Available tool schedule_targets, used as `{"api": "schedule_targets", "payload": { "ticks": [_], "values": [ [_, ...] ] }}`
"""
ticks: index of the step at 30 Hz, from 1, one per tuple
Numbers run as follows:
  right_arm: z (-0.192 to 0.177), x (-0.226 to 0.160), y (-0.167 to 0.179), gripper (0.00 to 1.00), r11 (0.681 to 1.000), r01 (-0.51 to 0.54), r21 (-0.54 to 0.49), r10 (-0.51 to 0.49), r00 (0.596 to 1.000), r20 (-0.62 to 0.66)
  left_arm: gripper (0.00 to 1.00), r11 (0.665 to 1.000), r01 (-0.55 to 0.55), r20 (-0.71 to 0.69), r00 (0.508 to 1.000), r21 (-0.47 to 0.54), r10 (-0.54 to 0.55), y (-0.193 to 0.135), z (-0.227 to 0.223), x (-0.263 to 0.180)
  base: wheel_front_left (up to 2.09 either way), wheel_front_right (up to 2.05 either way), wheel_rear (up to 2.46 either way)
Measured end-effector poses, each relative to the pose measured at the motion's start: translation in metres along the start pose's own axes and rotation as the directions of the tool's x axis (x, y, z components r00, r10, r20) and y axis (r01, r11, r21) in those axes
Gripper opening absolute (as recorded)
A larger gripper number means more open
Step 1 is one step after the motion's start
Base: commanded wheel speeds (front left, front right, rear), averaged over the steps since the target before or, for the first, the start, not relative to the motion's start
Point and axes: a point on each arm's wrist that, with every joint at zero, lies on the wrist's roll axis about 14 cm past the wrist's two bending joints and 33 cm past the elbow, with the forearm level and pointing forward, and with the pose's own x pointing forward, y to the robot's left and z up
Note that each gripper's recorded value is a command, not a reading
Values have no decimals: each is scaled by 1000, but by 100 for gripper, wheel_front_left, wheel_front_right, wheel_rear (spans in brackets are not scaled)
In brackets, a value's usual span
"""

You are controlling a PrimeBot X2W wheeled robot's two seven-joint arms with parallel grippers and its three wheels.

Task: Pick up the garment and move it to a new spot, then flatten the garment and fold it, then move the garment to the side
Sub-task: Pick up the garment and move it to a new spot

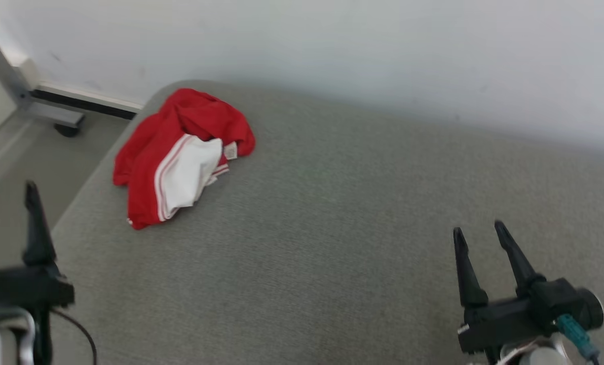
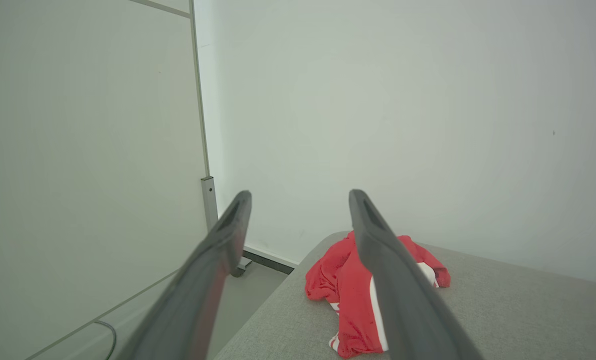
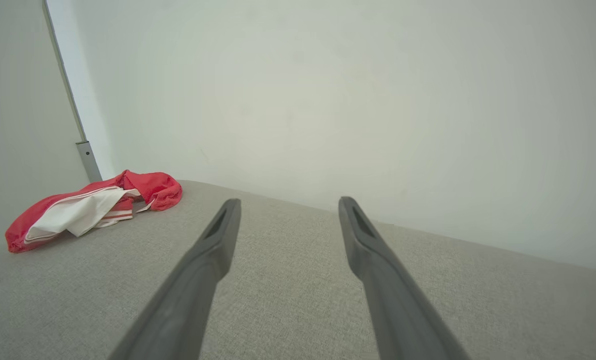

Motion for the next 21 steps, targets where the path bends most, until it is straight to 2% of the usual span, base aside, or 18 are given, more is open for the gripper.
{"api": "schedule_targets", "payload": {
  "ticks": [5, 9, 17, 21],
  "values": [
    [-1, 4, -24, 100, 998, 55, 3, -55, 998, 17, 100, 997, 76, 30, 997, 12, -77, -29, 9, 64, 0, 0, 0],
    [-14, -5, -52, 100, 992, 128, 0, -128, 992, -8, 100, 992, 124, -15, 992, 7, -124, -52, -6, 105, 0, 0, 0],
    [-37, -26, -102, 100, 964, 264, -30, -266, 962, -61, 100, 979, 200, -189, 963, 26, -192, -94, -74, 156, 0, 0, 0],
    [-54, -37, -117, 100, 951, 306, -43, -309, 945, -105, 100, 972, 232, -320, 924, 36, -209, -110, -123, 163, 0, 0, 0]
  ]
}}
